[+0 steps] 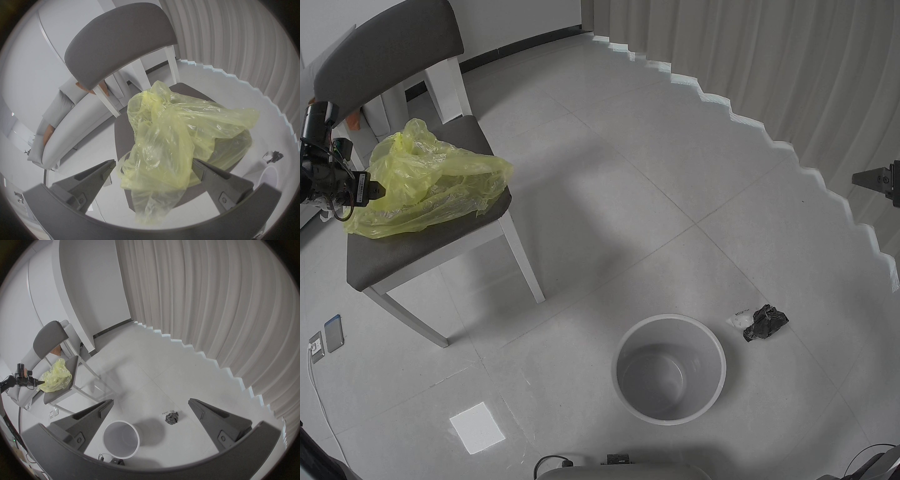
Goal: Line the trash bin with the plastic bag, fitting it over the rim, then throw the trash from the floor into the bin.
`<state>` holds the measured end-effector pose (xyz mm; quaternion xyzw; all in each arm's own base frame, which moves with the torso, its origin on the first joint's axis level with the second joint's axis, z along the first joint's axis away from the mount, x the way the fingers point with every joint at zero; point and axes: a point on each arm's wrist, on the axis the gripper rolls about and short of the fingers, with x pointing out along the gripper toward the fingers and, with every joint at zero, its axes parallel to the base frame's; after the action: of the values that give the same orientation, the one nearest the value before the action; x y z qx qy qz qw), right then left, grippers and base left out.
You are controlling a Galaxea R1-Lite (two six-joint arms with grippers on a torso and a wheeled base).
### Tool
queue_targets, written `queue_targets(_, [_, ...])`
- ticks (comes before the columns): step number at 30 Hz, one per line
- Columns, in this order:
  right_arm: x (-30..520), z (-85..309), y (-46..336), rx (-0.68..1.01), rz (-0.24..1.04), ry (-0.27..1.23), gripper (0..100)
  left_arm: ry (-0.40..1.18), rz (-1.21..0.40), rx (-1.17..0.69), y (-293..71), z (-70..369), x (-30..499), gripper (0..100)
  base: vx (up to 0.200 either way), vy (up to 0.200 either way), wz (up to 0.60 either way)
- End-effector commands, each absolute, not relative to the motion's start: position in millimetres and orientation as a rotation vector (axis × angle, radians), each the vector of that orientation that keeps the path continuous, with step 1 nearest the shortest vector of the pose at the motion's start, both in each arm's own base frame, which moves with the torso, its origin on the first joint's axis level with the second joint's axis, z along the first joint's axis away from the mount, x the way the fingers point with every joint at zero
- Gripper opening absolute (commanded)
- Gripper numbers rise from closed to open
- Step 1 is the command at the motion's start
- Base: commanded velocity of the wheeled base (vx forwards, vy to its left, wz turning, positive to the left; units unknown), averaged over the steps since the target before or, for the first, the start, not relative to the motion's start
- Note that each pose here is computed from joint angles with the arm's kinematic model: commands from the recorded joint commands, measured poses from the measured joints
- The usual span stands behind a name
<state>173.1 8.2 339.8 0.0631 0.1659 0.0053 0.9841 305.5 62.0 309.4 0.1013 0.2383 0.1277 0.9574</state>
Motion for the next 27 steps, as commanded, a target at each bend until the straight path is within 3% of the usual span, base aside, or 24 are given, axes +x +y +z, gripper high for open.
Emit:
queue_targets(1, [164.3, 350.3, 10.6, 0.124, 0.035, 0.273, 100, 0.513, 0.283, 0.209, 78.3, 288.4, 326.8, 100, 0.0, 0.0, 0.0])
queue_targets(9, [155.5, 351.6, 10.1, 0.125, 0.039, 0.256, 100, 0.499, 0.239, 0.185, 78.4, 286.1, 328.1, 100, 0.0, 0.0, 0.0])
queue_targets(10, [154.4, 352.1, 10.0, 0.125, 0.04, 0.253, 100, 0.498, 0.236, 0.181, 78.2, 286.6, 327.1, 0, 0.0, 0.0, 0.0])
queue_targets(24, [155.4, 354.5, 15.4, 0.066, 0.074, 0.256, 100, 0.445, 0.207, 0.09, 70.1, 302.0, 308.1, 0, 0.0, 0.0, 0.0])
queue_targets(27, [165.9, 354.0, 29.8, 0.002, 0.153, 0.279, 100, 0.386, 0.124, 0.069, 53.1, 318.5, 285.2, 0, 0.0, 0.0, 0.0])
